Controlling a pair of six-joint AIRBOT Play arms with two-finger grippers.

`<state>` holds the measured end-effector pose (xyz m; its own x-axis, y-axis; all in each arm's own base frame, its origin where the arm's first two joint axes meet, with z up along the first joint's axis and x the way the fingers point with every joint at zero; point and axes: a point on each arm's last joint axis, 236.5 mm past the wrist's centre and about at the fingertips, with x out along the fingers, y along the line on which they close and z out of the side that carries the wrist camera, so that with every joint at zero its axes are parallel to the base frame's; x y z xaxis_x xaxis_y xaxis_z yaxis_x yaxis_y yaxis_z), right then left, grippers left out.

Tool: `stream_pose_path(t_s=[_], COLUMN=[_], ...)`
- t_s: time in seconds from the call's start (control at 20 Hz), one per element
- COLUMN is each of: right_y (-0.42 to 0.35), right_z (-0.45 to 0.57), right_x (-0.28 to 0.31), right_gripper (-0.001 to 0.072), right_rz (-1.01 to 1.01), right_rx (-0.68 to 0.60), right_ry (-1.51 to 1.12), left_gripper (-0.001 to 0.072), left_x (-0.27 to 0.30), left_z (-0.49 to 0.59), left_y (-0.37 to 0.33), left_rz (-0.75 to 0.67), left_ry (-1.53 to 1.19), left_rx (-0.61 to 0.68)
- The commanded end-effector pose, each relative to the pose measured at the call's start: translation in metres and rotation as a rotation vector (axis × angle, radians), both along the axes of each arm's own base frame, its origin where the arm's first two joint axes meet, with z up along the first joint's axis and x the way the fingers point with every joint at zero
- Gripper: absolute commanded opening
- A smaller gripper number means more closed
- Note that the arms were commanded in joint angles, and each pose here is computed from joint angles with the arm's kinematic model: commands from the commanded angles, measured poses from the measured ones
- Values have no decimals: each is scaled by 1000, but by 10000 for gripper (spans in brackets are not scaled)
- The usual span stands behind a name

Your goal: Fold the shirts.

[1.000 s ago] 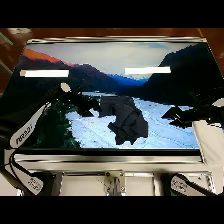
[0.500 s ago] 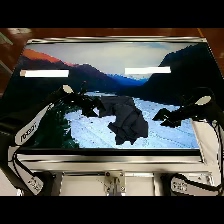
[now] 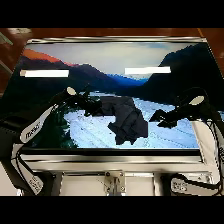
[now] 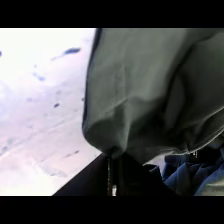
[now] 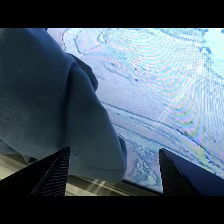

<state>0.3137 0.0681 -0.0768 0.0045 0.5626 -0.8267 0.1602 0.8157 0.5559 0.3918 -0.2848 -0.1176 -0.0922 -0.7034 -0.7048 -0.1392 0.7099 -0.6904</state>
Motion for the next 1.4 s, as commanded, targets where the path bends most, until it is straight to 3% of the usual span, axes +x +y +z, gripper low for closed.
stream_pose_path(t_s=[0.0, 0.2, 0.25, 0.3, 0.35, 0.55, 0.7, 0.85, 1.05, 1.35], right_y=[7, 48, 56, 62, 64, 45, 23, 11, 7, 4], right_z=[-8, -40, -47, -49, -48, 7, 110, 255, 448, 544], right_x=[-2, -15, -17, -19, -20, -11, 21, 42, 7, -69], right_gripper=[670, 665, 484, 140, 62, 64, 64, 65, 64, 64], right_rz=[14, 141, 156, 169, 170, 321, 449, 381, 127, -39], right_rx=[1, -20, -25, -28, -26, -84, -235, -385, -446, -402], right_ry=[14, 56, 63, 70, 72, -41, -362, -781, -1329, -1591], left_gripper=[40, 40, 40, 39, 39, 38, 38, 38, 39, 39], left_x=[7, 17, 19, 21, 24, 41, 47, 29, -57, -142], left_z=[17, 38, 46, 55, 65, 136, 247, 412, 601, 655], left_y=[-1, -4, -2, 1, 8, 54, 79, 103, 137, 154], left_rz=[-24, -29, -40, -50, -53, -74, -55, 64, 293, 339], left_ry=[-54, -112, -142, -170, -200, -440, -741, -1169, -1655, -1817], left_rx=[-22, -36, -41, -43, -32, 99, 168, 187, 90, 41])
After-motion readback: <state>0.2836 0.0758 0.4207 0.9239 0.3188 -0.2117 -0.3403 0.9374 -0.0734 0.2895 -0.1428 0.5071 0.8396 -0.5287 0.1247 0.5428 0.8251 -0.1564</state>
